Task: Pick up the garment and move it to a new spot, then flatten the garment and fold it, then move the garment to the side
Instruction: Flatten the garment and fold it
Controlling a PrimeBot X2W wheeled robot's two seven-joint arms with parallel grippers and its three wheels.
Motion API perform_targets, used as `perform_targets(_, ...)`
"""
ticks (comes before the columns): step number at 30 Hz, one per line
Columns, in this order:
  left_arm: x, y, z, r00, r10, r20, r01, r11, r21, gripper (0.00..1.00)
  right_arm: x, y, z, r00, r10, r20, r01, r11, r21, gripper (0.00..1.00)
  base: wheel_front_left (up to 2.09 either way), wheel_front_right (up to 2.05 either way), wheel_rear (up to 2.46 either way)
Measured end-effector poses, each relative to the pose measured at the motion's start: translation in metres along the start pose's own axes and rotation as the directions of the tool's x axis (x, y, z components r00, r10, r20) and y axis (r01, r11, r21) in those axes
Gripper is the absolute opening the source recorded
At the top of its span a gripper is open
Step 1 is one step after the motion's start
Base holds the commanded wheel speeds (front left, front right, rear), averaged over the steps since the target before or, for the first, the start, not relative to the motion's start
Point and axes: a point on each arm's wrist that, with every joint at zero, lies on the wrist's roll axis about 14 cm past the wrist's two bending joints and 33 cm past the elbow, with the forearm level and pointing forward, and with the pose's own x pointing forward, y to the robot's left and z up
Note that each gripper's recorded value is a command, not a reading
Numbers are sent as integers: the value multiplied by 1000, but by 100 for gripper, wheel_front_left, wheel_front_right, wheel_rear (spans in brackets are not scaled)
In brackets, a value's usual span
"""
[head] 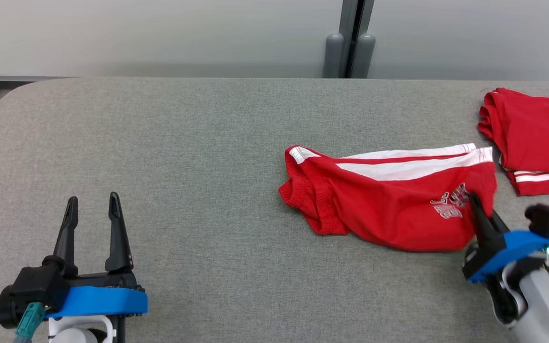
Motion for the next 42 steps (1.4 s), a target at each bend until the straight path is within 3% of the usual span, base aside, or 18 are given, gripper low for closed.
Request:
perform_targets(7,-3,2,2,1000,4,4,-4,1000,2,100,28,61,52,980,151,126,-147,988,-36,0,0,0,0)
perform_targets(13,-8,6,4,1000,19,6,-19,1000,4,100,39,127,66,944,303,132,-293,952,-94,0,0,0,0)
perform_targets(20,-16,18,6,998,57,7,-57,998,0,100,33,186,35,891,452,32,-442,883,-159,0,0,0,0)
perform_targets(28,-21,24,3,997,77,-3,-77,997,-3,100,4,207,-30,837,529,-139,-546,821,-166,0,0,0,0)
perform_targets(30,-21,23,2,997,76,-5,-76,997,-4,100,0,208,-34,832,537,-141,-554,818,-157,0,0,0,0)
perform_targets(31,-20,23,1,997,74,-7,-74,997,-4,100,-1,209,-35,829,541,-138,-558,814,-160,31,0,0,0)
perform_targets(32,-19,22,1,997,71,-9,-71,997,-6,100,-3,210,-36,824,549,-139,-566,806,-174,100,0,0,0)
perform_targets(37,-17,15,0,999,52,-11,-53,999,-11,100,-9,217,-35,814,568,-120,-580,794,-179,100,0,0,0)
perform_targets(42,-16,10,3,999,36,-1,-36,999,-14,100,-11,208,-18,837,544,-55,-546,824,-154,100,0,0,0)
